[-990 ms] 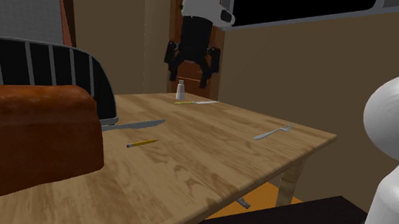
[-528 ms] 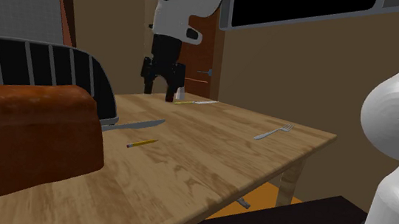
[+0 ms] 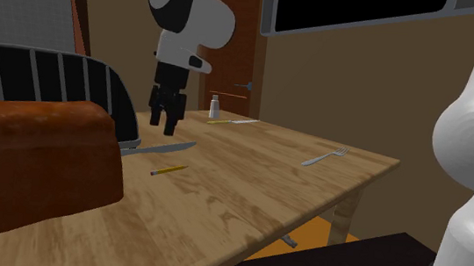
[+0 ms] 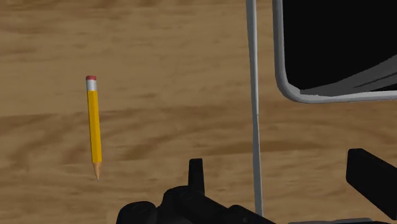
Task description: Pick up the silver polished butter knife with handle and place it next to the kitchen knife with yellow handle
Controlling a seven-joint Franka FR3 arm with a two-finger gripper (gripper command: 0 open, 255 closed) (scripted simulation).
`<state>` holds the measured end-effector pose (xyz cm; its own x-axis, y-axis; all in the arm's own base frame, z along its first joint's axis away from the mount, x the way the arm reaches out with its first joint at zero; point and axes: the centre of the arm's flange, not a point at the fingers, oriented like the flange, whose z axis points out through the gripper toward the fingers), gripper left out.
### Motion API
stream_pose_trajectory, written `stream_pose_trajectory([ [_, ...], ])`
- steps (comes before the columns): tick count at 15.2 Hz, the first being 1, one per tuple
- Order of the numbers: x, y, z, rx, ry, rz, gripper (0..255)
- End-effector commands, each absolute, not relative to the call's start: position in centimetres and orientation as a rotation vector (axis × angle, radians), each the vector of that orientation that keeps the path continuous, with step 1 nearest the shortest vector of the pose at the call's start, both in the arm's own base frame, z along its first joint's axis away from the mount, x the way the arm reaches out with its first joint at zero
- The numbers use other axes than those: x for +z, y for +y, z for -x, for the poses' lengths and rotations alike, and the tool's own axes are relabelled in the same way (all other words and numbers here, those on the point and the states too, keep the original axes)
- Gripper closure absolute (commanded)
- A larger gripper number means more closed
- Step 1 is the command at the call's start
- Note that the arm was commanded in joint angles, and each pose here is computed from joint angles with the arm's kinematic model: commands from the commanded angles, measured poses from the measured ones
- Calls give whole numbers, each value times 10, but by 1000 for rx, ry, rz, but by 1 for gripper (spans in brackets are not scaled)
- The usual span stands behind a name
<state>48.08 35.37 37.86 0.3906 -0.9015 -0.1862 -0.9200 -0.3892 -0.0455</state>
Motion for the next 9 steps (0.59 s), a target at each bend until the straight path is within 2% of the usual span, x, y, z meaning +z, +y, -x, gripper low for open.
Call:
stream_pose_trajectory([
  [1, 368, 358, -482, 199, 1658, 2492, 0],
  [9, 344, 362, -481, 199, 1658, 2492, 0],
])
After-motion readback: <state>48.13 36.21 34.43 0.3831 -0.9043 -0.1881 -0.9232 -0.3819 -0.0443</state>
